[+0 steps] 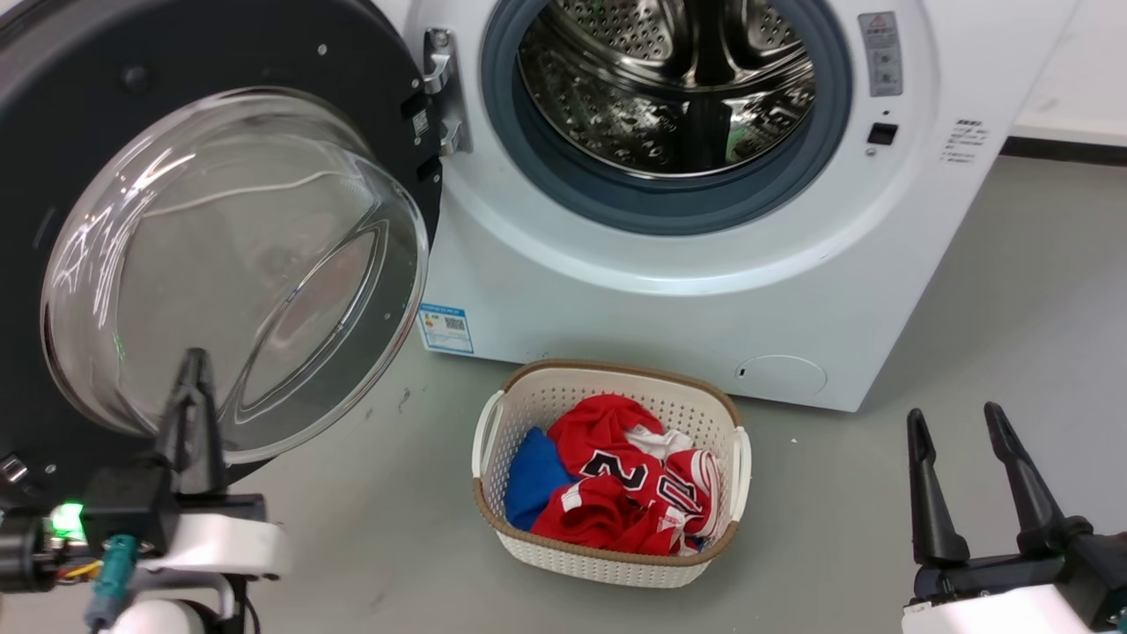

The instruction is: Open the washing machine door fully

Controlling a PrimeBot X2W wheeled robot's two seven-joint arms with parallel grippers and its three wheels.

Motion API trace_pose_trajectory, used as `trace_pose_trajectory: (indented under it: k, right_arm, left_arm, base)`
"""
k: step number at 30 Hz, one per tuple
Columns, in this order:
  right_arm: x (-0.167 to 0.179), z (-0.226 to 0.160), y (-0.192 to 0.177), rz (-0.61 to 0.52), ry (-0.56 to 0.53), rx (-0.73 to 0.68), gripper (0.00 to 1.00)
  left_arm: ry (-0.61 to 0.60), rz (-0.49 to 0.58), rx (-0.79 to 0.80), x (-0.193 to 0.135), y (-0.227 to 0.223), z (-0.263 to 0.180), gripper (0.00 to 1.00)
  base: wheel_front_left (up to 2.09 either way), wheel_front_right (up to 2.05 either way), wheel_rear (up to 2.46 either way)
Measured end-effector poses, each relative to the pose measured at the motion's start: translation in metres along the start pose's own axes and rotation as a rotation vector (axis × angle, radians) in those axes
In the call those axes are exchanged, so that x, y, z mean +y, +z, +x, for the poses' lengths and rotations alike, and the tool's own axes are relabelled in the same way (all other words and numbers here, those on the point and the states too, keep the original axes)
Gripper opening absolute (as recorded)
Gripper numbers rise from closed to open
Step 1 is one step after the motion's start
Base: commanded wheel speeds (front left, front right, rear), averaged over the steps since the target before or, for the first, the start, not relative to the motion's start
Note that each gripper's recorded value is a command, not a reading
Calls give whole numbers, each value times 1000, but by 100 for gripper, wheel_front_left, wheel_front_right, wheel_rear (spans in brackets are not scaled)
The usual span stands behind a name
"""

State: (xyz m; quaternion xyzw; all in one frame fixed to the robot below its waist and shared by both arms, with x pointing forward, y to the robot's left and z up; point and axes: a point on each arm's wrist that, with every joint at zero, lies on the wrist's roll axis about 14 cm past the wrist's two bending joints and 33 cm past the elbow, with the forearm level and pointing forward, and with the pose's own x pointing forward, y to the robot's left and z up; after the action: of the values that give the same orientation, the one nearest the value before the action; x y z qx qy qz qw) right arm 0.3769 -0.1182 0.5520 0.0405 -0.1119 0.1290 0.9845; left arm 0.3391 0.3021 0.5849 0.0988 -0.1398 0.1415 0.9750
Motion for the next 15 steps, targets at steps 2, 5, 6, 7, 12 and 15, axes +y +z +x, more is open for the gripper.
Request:
trace_pose_trajectory:
  k: [2, 5, 6, 7, 12, 15]
  right_arm:
    - [-3, -4, 6, -7, -11, -14, 100]
    - [-5, -9, 14, -13, -21, -35, 100]
    - [-7, -11, 15, -14, -27, -36, 100]
    - [-9, -14, 17, -17, -35, -38, 100]
    - [-19, -24, 23, -30, -71, -49, 100]
    - [-27, -33, 24, -38, -102, -47, 100]
  left_arm:
    - [-50, -23, -6, -17, 2, -4, 0]
    - [-107, -65, -11, -39, 5, -8, 0]
    - [-126, -77, -12, -47, 5, -10, 0]
    - [-147, -87, -12, -55, 6, -11, 0]
    - [-232, -147, 14, -90, 1, -21, 0]
    - [-297, -187, 66, -116, -12, -33, 0]
  base:
    - [0, 0, 0]
    - [0, 0, 0]
    - [0, 0, 0]
    - [0, 0, 0]
    - [0, 0, 0]
    - [0, 0, 0]
